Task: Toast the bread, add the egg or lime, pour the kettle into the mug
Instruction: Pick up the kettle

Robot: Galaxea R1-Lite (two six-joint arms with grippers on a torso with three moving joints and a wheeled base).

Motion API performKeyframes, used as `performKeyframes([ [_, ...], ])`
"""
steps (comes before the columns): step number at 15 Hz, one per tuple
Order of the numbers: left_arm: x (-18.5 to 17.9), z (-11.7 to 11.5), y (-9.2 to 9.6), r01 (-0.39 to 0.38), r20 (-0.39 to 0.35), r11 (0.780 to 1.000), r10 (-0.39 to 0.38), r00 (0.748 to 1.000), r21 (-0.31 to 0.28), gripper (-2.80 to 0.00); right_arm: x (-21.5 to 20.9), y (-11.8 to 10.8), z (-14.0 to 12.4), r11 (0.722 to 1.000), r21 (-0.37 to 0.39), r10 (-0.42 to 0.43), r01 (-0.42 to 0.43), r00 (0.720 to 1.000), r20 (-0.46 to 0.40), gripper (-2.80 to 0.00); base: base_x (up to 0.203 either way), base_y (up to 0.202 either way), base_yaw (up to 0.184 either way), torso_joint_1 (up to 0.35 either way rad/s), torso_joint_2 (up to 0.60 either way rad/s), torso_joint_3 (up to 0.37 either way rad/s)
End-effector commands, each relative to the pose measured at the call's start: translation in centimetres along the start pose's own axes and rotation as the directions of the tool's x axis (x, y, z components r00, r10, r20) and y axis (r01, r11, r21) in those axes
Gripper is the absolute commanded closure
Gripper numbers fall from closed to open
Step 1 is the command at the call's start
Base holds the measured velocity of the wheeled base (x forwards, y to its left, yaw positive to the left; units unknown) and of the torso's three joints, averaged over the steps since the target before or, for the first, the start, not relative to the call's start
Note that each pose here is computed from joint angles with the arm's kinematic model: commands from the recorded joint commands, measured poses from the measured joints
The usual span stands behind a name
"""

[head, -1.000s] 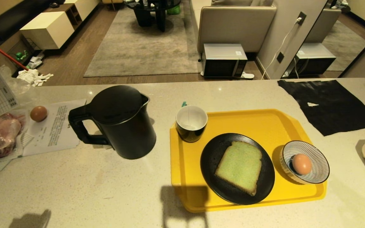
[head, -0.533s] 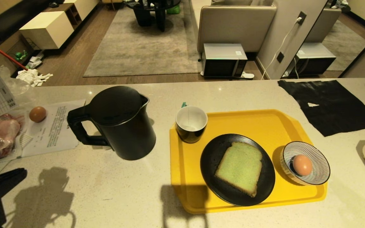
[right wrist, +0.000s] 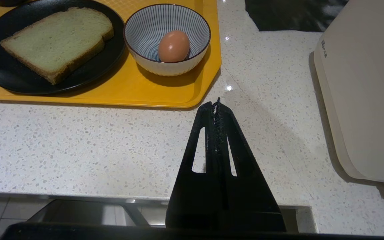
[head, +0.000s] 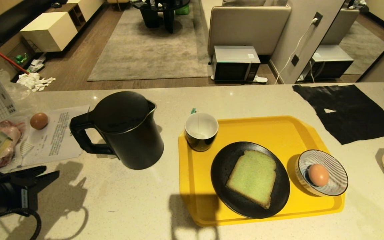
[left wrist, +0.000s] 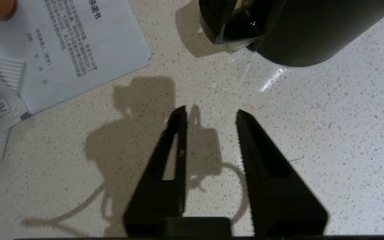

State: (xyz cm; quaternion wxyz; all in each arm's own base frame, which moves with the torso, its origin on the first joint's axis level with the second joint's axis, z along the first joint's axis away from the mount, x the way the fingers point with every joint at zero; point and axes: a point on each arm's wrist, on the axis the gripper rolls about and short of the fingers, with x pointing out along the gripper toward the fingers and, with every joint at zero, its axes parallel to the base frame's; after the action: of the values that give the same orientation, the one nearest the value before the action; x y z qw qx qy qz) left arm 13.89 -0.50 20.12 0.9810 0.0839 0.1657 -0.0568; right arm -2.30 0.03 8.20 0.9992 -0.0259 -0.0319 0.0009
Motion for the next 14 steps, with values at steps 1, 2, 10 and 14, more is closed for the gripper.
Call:
performKeyframes([
  [1, 0.5, 0.8, 0.0, 0.008, 0.008, 1.0, -0.008, 1.0, 0.007, -2.8, 0.2, 0.0, -0.8, 1.0, 0.0, 0.003, -0.003, 1.0, -0.028, 0.0, 0.0, 0.0, 0.0, 0.0, 0.0, 0.0],
  [2, 0.7, 1.1, 0.0, -0.004, 0.012, 1.0, 0.004, 1.0, 0.01, -2.8, 0.2, 0.0, -0.8, 1.0, 0.0, 0.001, -0.001, 1.0, -0.029, 0.0, 0.0, 0.0, 0.0, 0.0, 0.0, 0.0],
  [10, 5.3, 3.0, -2.0, -0.233, 0.041, 0.972, 0.234, 0.971, -0.022, -2.8, 0.2, 0.0, -0.7, 1.0, 0.0, 0.001, -0.001, 1.0, -0.027, 0.0, 0.0, 0.0, 0.0, 0.0, 0.0, 0.0],
  [14, 6.0, 4.2, -2.8, -0.198, 0.076, 0.978, 0.203, 0.976, -0.071, -2.8, 0.2, 0.0, -0.8, 1.0, 0.0, 0.002, -0.002, 1.0, -0.028, 0.0, 0.0, 0.0, 0.0, 0.0, 0.0, 0.0],
])
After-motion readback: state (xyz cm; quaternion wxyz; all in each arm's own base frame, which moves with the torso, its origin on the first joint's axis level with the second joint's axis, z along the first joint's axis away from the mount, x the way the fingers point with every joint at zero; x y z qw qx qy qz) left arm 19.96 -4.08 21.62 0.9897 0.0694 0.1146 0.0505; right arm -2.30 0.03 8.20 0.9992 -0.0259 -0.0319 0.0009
